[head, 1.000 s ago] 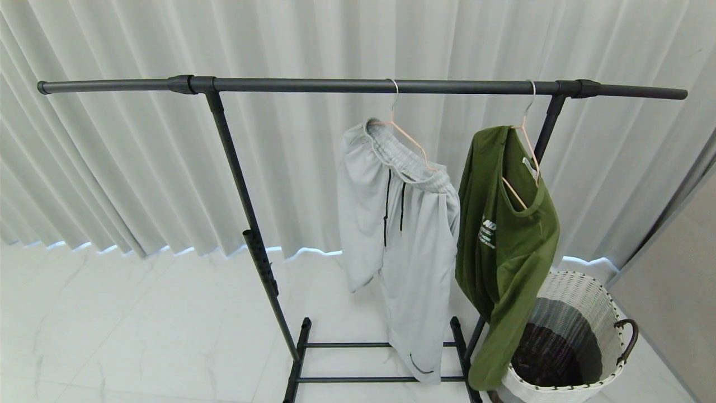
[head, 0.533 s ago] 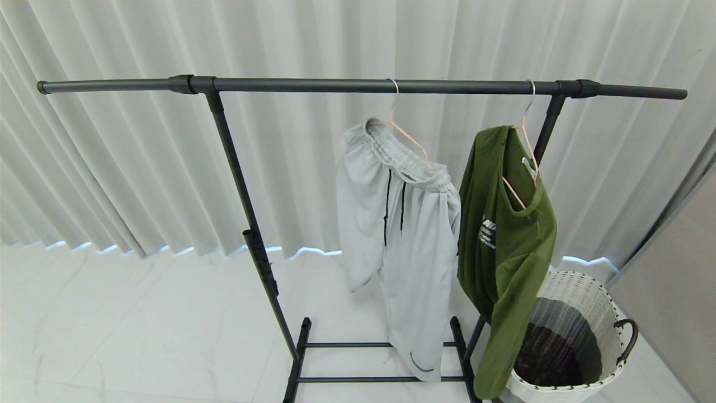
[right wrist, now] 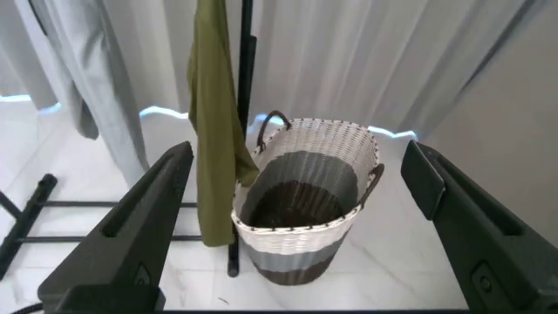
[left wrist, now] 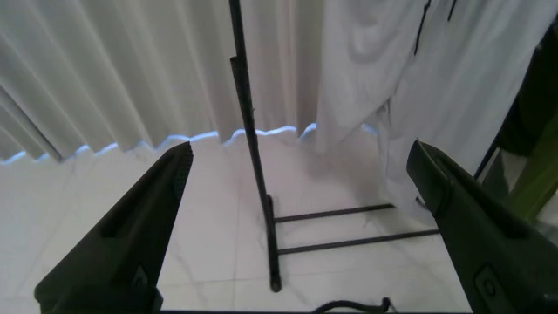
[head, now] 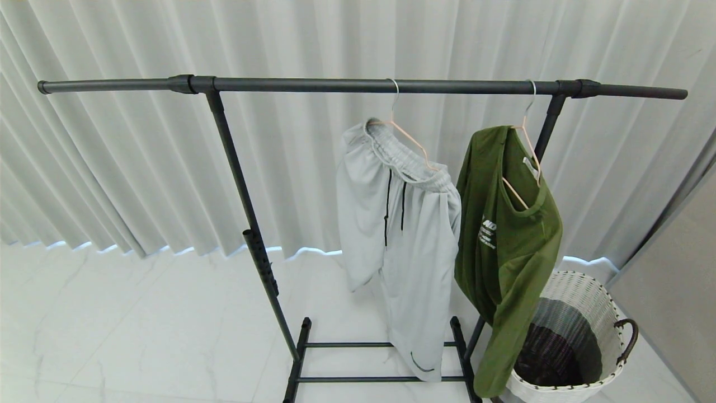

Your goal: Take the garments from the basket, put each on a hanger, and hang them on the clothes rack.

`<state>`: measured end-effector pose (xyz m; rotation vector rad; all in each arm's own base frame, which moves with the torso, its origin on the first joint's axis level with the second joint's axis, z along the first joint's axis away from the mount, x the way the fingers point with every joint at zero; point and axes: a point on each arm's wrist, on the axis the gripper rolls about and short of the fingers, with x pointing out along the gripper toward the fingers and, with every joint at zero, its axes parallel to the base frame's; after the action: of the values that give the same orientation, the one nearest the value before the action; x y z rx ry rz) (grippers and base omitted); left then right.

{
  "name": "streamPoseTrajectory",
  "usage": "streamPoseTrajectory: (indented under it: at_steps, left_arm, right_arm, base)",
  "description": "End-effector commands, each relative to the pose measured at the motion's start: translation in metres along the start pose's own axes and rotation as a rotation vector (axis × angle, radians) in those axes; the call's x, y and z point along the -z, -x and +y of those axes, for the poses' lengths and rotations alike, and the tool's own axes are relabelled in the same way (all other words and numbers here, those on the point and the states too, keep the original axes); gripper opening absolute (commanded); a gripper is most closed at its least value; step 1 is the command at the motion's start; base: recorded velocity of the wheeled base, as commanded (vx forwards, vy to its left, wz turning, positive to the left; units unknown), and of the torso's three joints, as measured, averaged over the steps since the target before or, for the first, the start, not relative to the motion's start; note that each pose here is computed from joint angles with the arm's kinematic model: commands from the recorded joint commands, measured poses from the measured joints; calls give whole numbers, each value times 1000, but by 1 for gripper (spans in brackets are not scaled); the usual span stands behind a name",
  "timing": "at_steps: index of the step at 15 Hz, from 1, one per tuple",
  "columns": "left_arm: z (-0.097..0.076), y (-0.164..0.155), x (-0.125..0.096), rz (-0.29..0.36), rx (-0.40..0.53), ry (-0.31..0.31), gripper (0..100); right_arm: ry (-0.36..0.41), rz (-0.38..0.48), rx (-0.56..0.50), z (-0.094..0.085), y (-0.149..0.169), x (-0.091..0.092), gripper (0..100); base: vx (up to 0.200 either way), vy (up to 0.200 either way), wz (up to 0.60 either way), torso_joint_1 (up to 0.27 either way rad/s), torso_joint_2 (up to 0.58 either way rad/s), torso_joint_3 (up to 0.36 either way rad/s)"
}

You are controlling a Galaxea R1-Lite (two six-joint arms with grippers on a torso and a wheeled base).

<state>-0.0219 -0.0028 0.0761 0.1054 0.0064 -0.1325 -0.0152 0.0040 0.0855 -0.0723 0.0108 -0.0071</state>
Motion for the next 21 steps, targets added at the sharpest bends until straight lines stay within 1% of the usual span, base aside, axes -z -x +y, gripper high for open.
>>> streamPoseTrajectory:
  at_steps: [1, 2, 3, 5, 6, 7, 8, 9, 10, 11, 12, 14, 15, 16, 18, 19, 21]
  left_arm:
    - [0, 1, 0, -14, -5, -1, 100]
    - [0, 1, 0, -14, -5, -1, 100]
    - [0, 1, 0, -14, -5, -1, 100]
    - [0, 1, 0, -14, -5, -1, 100]
    - [0, 1, 0, -14, -5, -1, 100]
    - [0, 1, 0, -14, -5, -1, 100]
    - [0, 1, 0, -14, -5, -1, 100]
    - [0, 1, 0, -14, -5, -1, 100]
    - [0, 1, 1, -13, -4, -1, 100]
    - [0, 1, 0, -14, -5, -1, 100]
    - [0, 1, 1, -13, -4, -1, 100]
    - [0, 1, 0, -14, -5, -1, 100]
    - [0, 1, 0, -13, -4, -1, 100]
    - [0, 1, 0, -14, -5, -1, 100]
    - [0, 1, 1, -13, -4, -1, 100]
    - [0, 1, 1, -13, -4, -1, 100]
    - [0, 1, 0, -14, -5, -1, 100]
  right_arm:
    - [1, 7, 35, -1, 0, 0, 100]
    - [-14, 14, 65, -2, 0, 0, 100]
    - [-40, 30, 46, -1, -1, 2, 100]
    - [-43, 56, -70, -2, -3, 2, 100]
    - [-41, 49, -118, -3, -3, 2, 100]
    - [-38, 18, -151, -3, 0, 2, 100]
    - [-39, 8, -143, -3, 1, 2, 100]
    - [-47, 11, -102, -4, 1, 2, 100]
    - [-101, 17, 6, -7, 1, 3, 100]
    - [-125, 42, 41, -7, 0, 5, 100]
    - [-111, 76, 62, -6, -2, 5, 100]
    - [-105, 78, 86, -6, -1, 6, 100]
    - [-104, 70, 131, -6, 0, 6, 100]
    - [-97, 59, 148, -5, 1, 7, 100]
    - [-101, -15, 90, -6, 6, 8, 100]
    - [-101, -28, 93, -6, 8, 8, 100]
    - [-103, -27, 94, -6, 8, 9, 100]
  base:
    - [0, 0, 0, 0, 0, 0]
    - [0, 0, 0, 0, 0, 0]
    - [0, 0, 0, 0, 0, 0]
    - [0, 0, 0, 0, 0, 0]
    - [0, 0, 0, 0, 0, 0]
    - [0, 0, 0, 0, 0, 0]
    - [0, 0, 0, 0, 0, 0]
    - [0, 0, 0, 0, 0, 0]
    - [0, 0, 0, 0, 0, 0]
    - [0, 0, 0, 0, 0, 0]
    - [0, 0, 0, 0, 0, 0]
    - [0, 0, 0, 0, 0, 0]
    - [0, 0, 0, 0, 0, 0]
    - [0, 0, 0, 0, 0, 0]
    - [0, 0, 0, 0, 0, 0]
    - [0, 0, 0, 0, 0, 0]
    - [0, 0, 0, 0, 0, 0]
